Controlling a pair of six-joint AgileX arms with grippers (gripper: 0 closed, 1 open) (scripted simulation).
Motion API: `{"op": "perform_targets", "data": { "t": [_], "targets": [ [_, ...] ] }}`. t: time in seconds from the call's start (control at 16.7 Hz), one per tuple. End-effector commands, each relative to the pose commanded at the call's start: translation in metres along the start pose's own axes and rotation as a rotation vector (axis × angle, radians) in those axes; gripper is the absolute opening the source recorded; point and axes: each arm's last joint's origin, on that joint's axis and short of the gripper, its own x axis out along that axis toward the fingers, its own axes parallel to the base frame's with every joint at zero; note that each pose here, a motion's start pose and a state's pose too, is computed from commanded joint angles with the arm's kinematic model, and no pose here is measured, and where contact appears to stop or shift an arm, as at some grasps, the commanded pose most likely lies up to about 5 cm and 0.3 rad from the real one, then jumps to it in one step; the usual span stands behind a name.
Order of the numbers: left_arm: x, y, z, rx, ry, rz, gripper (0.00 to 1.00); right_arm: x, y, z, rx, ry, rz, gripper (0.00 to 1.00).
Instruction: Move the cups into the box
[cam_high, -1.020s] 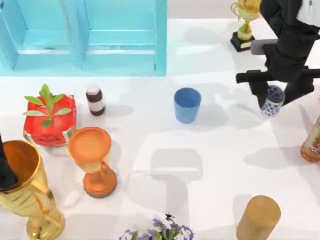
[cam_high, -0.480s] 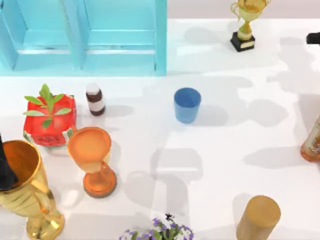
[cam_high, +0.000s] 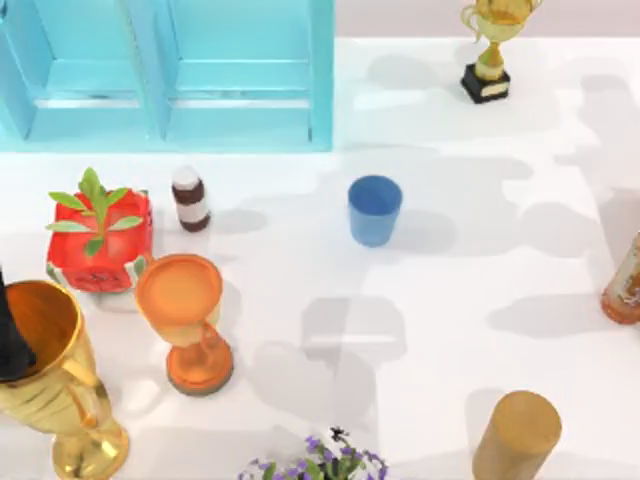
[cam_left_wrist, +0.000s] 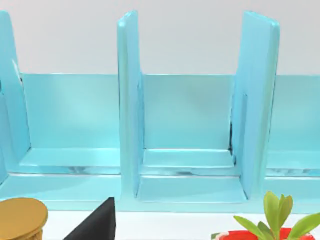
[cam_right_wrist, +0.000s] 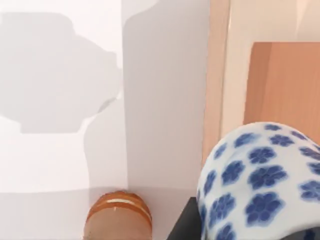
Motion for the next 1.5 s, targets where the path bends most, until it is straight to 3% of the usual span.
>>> {"op": "perform_targets", "data": {
  "t": [0.24, 0.72, 1.2, 1.5],
  "targets": [
    [0.0, 0.0, 0.0, 0.0, 0.0, 0.0, 1.0, -0.012, -0.028, -0.021, 0.001, -0.002, 0.0, 0.0],
    [0.0, 0.0, 0.0, 0.0, 0.0, 0.0, 1.0, -0.038, -0.094, -0.106, 0.0, 0.001, 0.004, 0.0],
    [0.0, 0.0, 0.0, 0.0, 0.0, 0.0, 1.0, -0.044, -0.125, -0.207, 0.001, 0.001, 0.009, 0.0],
    [0.0, 0.0, 0.0, 0.0, 0.0, 0.0, 1.0, -0.043, -0.126, -0.219, 0.002, -0.003, 0.01, 0.0]
  ]
}}
